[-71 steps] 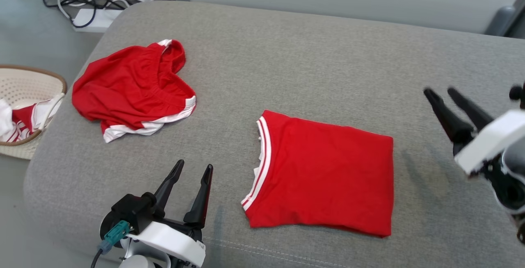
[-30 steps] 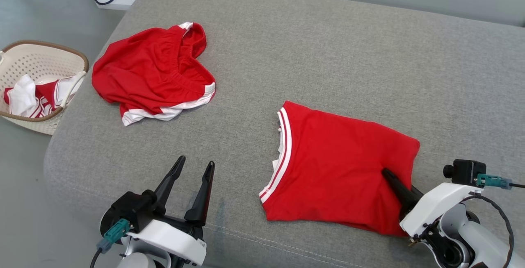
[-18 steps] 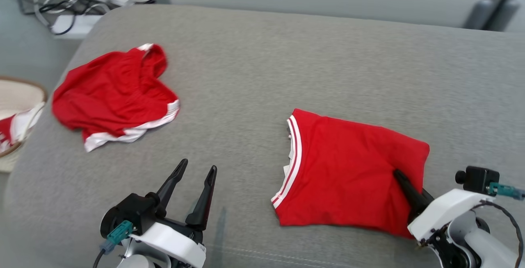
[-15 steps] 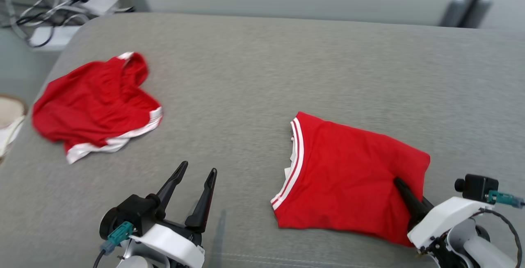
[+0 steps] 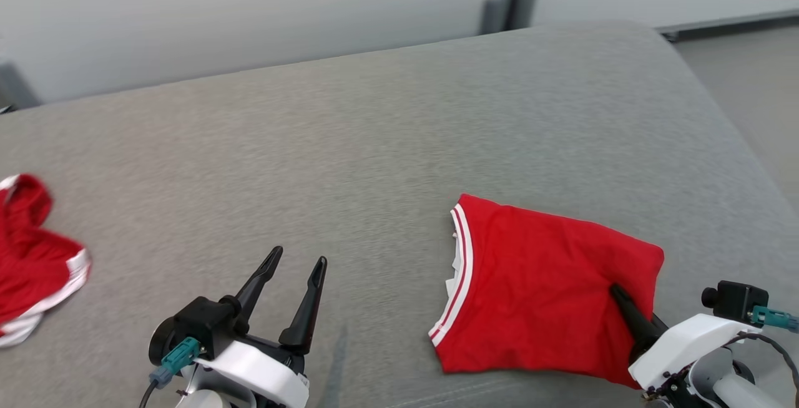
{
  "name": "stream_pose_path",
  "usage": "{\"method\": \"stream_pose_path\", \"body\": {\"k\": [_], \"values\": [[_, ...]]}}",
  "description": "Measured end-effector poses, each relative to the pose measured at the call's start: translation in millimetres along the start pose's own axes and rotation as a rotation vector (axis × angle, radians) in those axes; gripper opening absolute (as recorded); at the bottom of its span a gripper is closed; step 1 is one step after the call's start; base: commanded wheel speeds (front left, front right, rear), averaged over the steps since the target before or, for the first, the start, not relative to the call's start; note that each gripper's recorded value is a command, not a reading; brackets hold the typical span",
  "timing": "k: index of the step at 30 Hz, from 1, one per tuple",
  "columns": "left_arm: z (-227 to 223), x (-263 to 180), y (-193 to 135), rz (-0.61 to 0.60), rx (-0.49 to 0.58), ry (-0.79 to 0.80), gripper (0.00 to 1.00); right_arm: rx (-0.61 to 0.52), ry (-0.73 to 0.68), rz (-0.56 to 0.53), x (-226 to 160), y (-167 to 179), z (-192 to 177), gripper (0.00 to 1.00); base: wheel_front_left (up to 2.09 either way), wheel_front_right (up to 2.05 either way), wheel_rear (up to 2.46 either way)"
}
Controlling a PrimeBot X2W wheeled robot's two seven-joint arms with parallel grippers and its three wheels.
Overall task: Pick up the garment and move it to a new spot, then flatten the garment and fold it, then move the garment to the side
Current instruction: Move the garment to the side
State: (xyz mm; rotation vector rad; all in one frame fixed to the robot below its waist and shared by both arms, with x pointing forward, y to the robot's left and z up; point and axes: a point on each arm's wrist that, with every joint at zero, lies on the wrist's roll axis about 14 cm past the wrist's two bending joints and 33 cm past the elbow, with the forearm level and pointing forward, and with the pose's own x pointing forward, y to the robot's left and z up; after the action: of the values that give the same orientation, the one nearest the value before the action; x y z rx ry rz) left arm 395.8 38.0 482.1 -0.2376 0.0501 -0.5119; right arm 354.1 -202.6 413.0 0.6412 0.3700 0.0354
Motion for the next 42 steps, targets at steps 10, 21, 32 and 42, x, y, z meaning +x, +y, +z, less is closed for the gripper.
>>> {"method": "stream_pose_path", "body": {"k": [10,21,32,42], "values": [[-22,30,-33,-0.125,-0.032,0.052,1.00,-0.034,-0.084,-0.131,-15,-45,32,0.00,0.00,0.00,0.00],[-29,53,-10,-0.132,-0.013,0.042,1.00,-0.388,-0.175,-0.152,62,-46,135,0.00,0.00,0.00,0.00],[-25,46,30,-0.024,-0.005,0.020,1.00,-0.523,-0.209,-0.043,150,4,171,0.00,0.00,0.00,0.00],[-25,29,54,0.055,0.007,0.027,1.00,-0.572,-0.167,-0.127,186,-10,174,0.00,0.00,0.00,0.00]]}}
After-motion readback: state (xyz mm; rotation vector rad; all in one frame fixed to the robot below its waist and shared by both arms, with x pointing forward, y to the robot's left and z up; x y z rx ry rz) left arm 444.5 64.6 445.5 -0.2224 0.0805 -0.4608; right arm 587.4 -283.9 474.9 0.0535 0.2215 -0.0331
